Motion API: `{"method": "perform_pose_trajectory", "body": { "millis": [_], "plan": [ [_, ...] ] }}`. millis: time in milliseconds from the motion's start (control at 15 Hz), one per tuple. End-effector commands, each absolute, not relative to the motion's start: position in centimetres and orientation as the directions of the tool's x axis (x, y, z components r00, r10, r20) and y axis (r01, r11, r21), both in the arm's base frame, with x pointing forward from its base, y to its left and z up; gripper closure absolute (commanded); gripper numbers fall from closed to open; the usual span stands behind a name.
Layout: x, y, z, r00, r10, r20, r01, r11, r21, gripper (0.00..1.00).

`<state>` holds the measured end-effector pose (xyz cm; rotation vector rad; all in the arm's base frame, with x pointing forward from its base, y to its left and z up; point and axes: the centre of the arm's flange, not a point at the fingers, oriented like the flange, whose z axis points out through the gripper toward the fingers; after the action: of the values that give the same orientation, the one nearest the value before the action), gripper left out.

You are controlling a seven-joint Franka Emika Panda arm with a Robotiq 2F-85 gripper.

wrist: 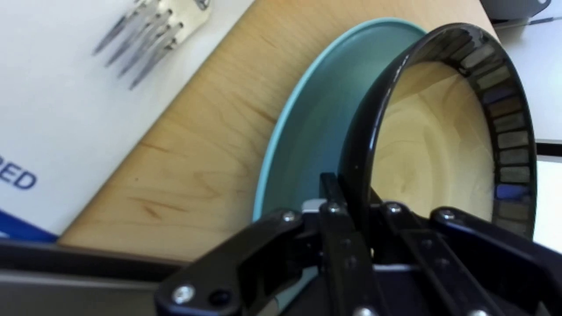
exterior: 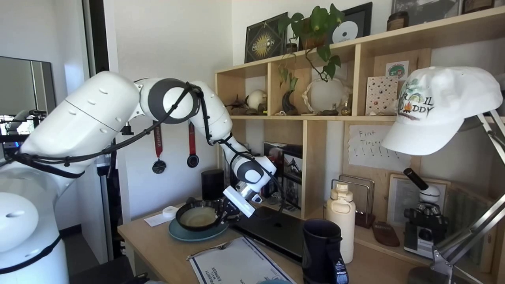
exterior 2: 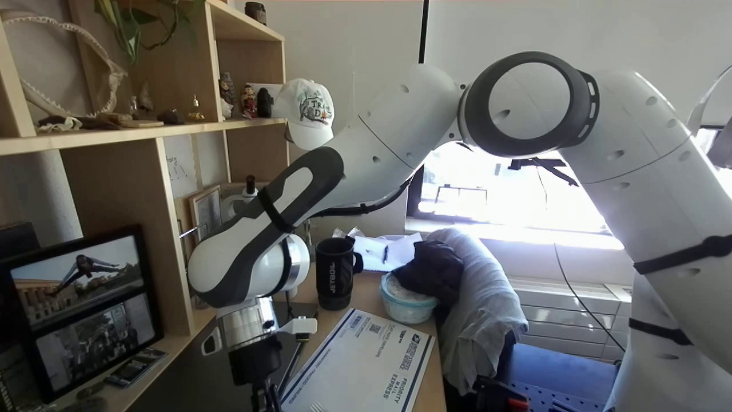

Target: Remove the bowl from the green plate

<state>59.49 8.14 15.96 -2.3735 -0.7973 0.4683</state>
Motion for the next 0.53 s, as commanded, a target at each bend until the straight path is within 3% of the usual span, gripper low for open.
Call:
{"method": "perform_pose_trajectory", "body": {
  "millis": [0,467],
  "plan": [
    [59.9,8.5,19.1,0.714,0.685,-0.144,0.439,-0.599,-0.669,0.95],
    [60.4,9.2,24.3,0.641,0.742,-0.194,0.458,-0.573,-0.679,0.95]
  ]
}}
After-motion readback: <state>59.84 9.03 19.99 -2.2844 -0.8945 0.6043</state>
